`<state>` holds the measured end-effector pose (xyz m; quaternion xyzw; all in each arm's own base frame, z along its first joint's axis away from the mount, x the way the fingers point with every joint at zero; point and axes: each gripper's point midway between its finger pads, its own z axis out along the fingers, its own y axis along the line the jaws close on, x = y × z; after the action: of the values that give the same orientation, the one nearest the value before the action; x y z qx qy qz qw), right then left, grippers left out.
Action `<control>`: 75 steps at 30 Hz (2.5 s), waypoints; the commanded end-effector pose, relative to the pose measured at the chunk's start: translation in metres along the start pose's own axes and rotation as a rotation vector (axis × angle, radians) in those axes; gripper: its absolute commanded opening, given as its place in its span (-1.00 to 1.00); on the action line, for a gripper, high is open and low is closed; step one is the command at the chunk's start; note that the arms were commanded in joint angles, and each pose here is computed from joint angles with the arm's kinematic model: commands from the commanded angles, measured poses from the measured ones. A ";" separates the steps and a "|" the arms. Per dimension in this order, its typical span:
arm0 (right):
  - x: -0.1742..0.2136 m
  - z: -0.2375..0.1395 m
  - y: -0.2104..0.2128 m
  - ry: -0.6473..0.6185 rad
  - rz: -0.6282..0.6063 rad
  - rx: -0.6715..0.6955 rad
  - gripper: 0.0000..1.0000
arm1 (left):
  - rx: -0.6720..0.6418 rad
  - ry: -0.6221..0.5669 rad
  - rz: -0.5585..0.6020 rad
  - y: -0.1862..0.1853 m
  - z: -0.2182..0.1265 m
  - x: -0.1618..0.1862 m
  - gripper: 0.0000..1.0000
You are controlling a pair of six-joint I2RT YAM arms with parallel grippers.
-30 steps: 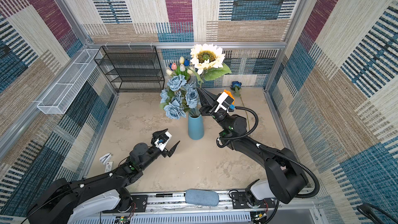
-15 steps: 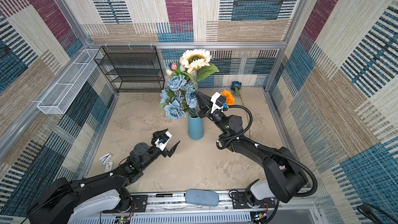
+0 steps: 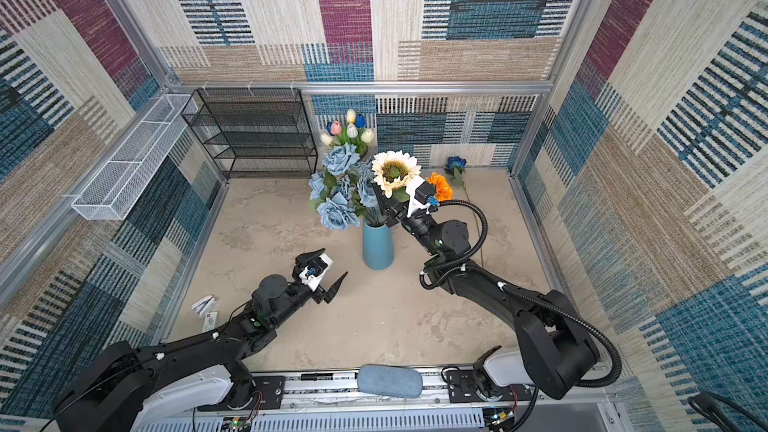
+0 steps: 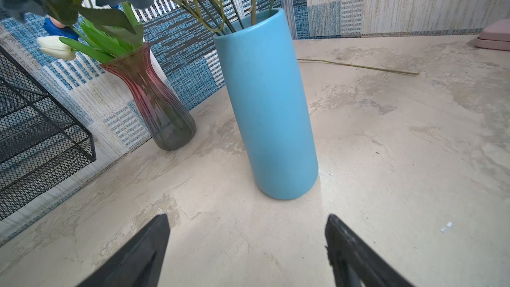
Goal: Arrange the flowers into the vase
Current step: 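Carry the cream sunflower toward the light blue vase with the right gripper, then lower the cream sunflower stem into the light blue vase and open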
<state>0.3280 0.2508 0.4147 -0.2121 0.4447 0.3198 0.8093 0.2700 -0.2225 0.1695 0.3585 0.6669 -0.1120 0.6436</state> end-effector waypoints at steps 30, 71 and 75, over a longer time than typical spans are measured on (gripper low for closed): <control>0.012 -0.018 -0.049 0.287 0.118 0.329 0.43 | 0.008 -0.013 0.004 -0.001 0.003 -0.005 0.82; -0.086 -0.109 -0.050 0.267 0.071 0.487 0.85 | 0.021 -0.013 -0.008 -0.003 0.004 -0.006 0.82; -0.111 -0.133 -0.058 0.179 0.028 0.564 0.86 | 0.023 -0.013 -0.008 -0.003 0.004 -0.006 0.82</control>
<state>0.2536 0.1143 0.4338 -0.0377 0.6124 0.2094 0.7614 0.2701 -0.2277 0.1682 0.3659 0.6661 -0.1202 0.6387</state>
